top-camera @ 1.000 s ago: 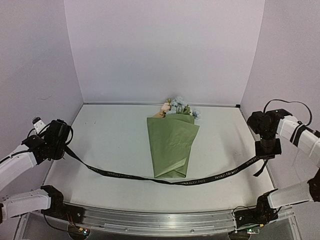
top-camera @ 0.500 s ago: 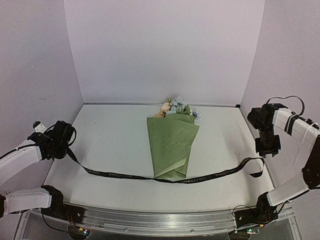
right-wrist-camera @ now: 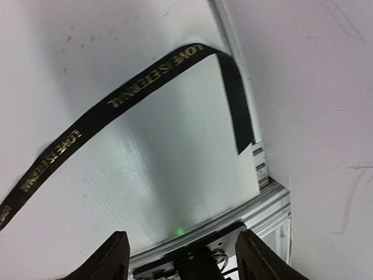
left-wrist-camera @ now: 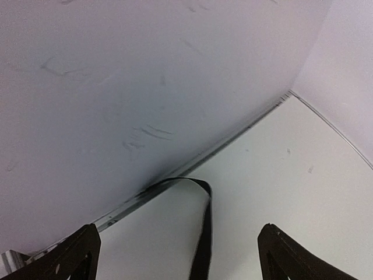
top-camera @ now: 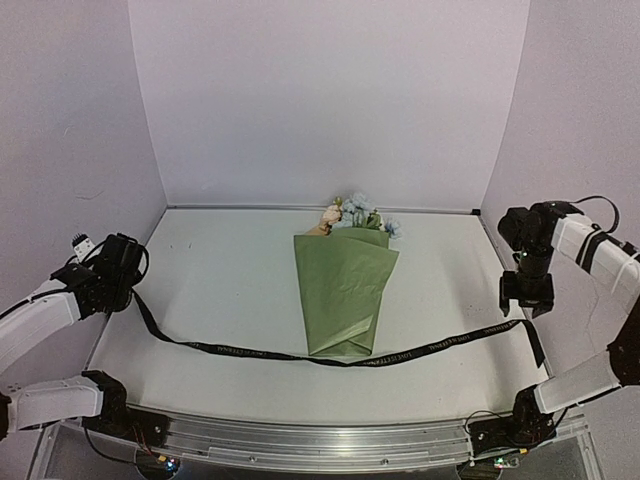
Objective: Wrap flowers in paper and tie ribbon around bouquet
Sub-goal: Straighten the ribbon at the center of the board, then pick up the folded bouquet from the center of the board.
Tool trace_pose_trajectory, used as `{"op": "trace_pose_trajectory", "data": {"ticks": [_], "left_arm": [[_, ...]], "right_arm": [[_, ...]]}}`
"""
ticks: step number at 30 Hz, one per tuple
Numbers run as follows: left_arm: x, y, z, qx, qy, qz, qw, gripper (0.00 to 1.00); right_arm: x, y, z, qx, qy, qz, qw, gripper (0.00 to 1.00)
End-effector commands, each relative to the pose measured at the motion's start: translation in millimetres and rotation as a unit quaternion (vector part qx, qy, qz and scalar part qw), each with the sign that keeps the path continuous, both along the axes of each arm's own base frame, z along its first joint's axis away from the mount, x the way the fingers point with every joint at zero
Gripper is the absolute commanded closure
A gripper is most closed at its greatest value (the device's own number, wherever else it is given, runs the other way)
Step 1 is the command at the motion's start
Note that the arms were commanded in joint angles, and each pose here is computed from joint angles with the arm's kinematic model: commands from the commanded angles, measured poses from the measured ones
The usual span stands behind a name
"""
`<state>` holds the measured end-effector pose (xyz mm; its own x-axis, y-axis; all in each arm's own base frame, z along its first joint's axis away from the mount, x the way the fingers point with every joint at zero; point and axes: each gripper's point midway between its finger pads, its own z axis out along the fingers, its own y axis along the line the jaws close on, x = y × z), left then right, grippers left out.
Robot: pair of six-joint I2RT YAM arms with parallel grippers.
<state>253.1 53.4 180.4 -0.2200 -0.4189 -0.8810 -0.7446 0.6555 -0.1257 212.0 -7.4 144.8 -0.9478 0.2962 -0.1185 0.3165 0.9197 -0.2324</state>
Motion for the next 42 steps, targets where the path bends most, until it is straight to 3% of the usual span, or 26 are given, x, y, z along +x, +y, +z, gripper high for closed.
{"op": "trace_pose_trajectory", "data": {"ticks": [1,4,8,11,17,22,31,42], "left_arm": [[45.3,-51.8,43.5,-0.042,-0.055,-0.166,0.984,0.04],[61.4,-96.0,40.2,-0.096,-0.061,-0.273,0.955,0.04],[68.8,-164.4,24.8,-0.163,-0.042,-0.405,0.899,0.12],[63.3,-207.0,21.1,-0.174,-0.042,-0.471,0.864,0.14],[40.3,-276.0,-3.1,-0.215,0.000,-0.578,0.787,0.26],[32.0,-316.9,-12.5,-0.231,0.018,-0.642,0.731,0.30],[37.8,-345.5,-50.7,-0.242,0.072,-0.660,0.707,0.31],[44.2,-376.3,-77.0,-0.265,0.103,-0.675,0.680,0.31]], "right_arm": [[10.8,57.3,4.7,0.082,-0.027,0.058,0.995,0.33],[23.6,105.3,0.7,0.138,-0.052,0.092,0.985,0.31],[34.8,166.8,-10.8,0.189,-0.079,0.134,0.970,0.29],[37.3,197.8,-18.6,0.205,-0.081,0.156,0.963,0.30],[32.9,236.2,-48.4,0.250,-0.067,0.147,0.955,0.46],[41.6,273.9,-46.9,0.292,-0.068,0.183,0.936,0.37],[64.8,310.1,-58.0,0.307,-0.058,0.176,0.933,0.25],[75.6,304.5,-105.3,0.303,-0.042,0.116,0.945,0.27]]}}
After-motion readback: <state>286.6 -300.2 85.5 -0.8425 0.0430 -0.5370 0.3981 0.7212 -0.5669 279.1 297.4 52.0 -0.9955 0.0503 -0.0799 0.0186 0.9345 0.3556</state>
